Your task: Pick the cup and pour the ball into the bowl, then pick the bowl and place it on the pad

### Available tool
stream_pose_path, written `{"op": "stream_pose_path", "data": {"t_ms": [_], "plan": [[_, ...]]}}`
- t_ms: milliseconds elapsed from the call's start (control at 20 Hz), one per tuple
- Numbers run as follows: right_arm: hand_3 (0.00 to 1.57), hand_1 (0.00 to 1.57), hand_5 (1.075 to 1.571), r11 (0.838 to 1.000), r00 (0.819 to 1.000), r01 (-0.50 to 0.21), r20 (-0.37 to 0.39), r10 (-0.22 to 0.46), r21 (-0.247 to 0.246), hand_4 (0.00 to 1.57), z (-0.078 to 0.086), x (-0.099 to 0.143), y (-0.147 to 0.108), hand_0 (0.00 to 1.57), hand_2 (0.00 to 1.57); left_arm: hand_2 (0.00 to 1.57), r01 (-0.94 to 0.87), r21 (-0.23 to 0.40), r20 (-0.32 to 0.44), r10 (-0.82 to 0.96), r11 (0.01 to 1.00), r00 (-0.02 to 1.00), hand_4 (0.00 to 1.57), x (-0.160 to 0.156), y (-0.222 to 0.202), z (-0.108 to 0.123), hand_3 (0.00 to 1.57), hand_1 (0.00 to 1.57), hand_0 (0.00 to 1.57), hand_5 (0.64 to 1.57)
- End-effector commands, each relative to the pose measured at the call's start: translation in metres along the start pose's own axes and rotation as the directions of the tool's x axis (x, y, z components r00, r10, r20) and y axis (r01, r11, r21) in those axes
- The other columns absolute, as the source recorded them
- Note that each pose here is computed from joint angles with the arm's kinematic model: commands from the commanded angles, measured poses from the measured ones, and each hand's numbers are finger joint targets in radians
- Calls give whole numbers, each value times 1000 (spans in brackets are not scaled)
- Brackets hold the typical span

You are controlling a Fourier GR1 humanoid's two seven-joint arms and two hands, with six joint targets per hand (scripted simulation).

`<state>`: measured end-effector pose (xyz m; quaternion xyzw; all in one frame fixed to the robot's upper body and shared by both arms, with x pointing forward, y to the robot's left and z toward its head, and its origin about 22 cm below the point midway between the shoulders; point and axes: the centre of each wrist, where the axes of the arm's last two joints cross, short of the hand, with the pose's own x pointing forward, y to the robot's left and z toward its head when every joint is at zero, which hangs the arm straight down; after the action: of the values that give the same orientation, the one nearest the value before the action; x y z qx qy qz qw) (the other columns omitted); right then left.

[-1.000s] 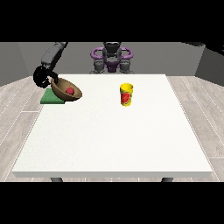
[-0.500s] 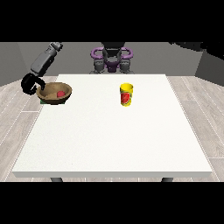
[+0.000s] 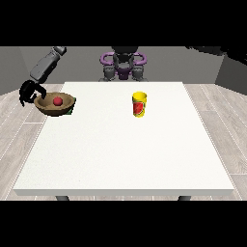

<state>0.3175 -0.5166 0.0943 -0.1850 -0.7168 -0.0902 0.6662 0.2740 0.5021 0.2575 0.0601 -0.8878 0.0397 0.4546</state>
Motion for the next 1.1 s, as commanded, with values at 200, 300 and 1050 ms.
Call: {"op": "stream_pose_path", "data": {"t_ms": [200, 300, 1050], "plan": [[887, 1571, 1565, 999, 993, -13, -112, 18, 46, 987, 20, -54, 25, 1571, 1571, 0, -20, -18, -48, 19, 1000, 999, 669, 11, 7, 6, 0, 0, 0, 1554], [1088, 1571, 1565, 998, 987, -51, -148, 57, 47, 975, -3, -23, 38, 1571, 1571, 0, -20, -2, -98, 20, 1000, 995, 668, -1, -10, -4, 0, 0, 0, 1556], [0, 0, 1471, 996, 938, -53, -347, 26, -68, 0, 2, 0, -18, 0, 0, 0, -139, -100, -188, 118, 985, 975, 983, -12, -44, -3, 0, 0, 0, 1570]]}}
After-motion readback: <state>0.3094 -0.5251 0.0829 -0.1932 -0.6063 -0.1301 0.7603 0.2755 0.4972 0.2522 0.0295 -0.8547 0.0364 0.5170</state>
